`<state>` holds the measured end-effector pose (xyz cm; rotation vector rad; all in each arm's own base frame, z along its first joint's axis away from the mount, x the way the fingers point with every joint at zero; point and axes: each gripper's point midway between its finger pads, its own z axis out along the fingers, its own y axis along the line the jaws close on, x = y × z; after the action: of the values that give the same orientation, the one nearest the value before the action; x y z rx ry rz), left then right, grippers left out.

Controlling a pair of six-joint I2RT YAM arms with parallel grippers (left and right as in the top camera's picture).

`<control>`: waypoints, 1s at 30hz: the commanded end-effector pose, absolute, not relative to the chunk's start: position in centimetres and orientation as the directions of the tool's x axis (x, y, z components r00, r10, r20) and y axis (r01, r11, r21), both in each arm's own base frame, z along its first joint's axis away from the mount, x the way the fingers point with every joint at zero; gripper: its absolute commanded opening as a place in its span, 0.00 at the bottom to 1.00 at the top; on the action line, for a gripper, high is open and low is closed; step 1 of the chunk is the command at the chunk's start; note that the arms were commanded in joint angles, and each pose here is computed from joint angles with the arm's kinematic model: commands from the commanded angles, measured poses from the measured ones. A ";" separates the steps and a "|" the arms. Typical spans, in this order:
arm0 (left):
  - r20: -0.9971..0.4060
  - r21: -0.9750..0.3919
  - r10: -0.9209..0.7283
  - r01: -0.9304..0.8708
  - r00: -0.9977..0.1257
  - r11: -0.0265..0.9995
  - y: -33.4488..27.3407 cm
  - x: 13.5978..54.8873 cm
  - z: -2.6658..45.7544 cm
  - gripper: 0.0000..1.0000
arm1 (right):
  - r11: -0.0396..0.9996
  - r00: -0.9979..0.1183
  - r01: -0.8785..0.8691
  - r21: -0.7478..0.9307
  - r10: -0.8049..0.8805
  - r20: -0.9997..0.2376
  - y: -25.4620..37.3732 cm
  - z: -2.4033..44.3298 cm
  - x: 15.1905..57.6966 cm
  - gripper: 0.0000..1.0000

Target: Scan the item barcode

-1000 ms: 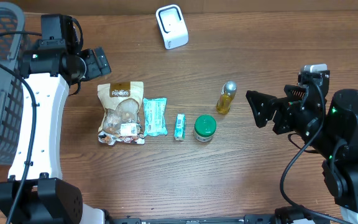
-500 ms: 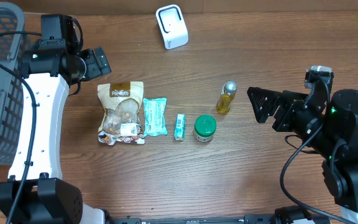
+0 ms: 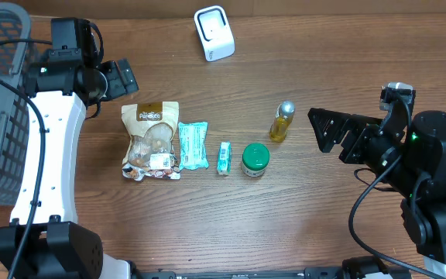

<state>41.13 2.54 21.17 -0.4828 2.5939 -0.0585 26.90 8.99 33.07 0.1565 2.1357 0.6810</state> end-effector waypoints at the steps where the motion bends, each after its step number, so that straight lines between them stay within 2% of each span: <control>1: -0.477 -0.122 -0.335 -0.316 -0.813 0.941 2.4 41.2 21.5 0.99 | 0.837 -0.597 -0.141 0.529 0.355 -0.719 8.9 34.4 26.8 1.00; 7: -0.477 -0.122 -0.335 -0.316 -0.813 0.941 2.4 41.3 21.5 1.00 | 0.839 -0.606 -0.136 0.527 0.350 -0.714 9.0 34.1 26.9 1.00; 20: -0.477 -0.122 -0.335 -0.316 -0.813 0.941 2.4 41.2 21.5 1.00 | 0.849 -0.704 -0.059 0.525 0.337 -0.625 9.3 30.3 29.3 1.00; 30: -0.477 -0.122 -0.335 -0.316 -0.813 0.941 2.4 41.2 21.5 0.99 | 0.852 -0.712 -0.049 0.522 0.337 -0.617 9.3 29.8 29.6 1.00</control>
<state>41.13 2.52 21.17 -0.4823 2.5940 -0.0587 29.40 9.33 28.27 0.2125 2.3191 0.6608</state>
